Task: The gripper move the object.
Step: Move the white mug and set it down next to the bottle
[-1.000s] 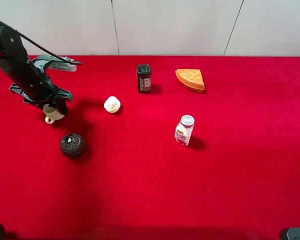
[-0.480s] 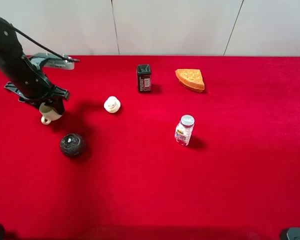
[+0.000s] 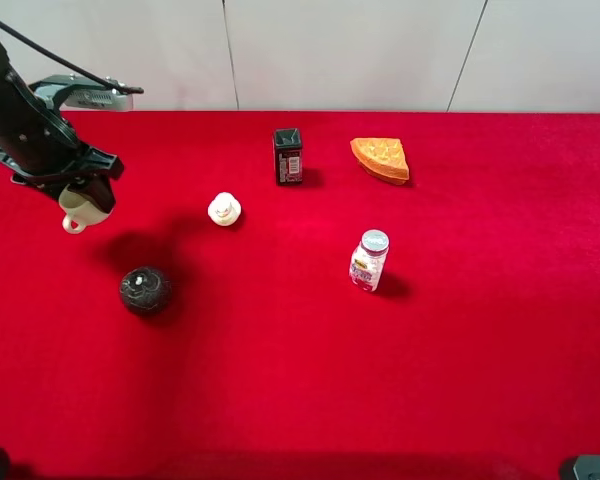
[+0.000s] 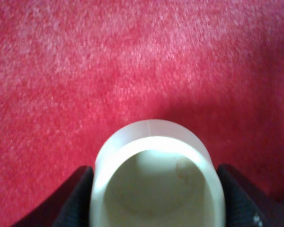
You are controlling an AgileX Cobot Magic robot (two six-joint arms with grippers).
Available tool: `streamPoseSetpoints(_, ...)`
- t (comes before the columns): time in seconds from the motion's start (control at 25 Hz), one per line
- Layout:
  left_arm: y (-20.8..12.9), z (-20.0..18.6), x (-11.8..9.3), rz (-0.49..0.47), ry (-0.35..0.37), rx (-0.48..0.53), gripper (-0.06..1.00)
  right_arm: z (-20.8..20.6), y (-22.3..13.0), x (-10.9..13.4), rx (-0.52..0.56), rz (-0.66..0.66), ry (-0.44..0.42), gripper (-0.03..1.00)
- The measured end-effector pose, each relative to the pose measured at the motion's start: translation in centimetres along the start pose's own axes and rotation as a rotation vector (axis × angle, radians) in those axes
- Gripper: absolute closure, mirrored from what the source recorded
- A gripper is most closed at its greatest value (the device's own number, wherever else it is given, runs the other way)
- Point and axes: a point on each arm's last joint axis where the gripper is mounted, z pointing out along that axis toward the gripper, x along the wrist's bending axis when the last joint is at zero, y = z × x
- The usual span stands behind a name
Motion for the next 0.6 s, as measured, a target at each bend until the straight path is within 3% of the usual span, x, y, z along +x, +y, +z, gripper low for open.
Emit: streamPoseSetpoints(0.6, 3.7, -6.2, 0.0, -0.044, -0.011, -0.005, 0.42, 0.0, 0.0, 0.0, 0.0, 0.0, 0.0, 0.27)
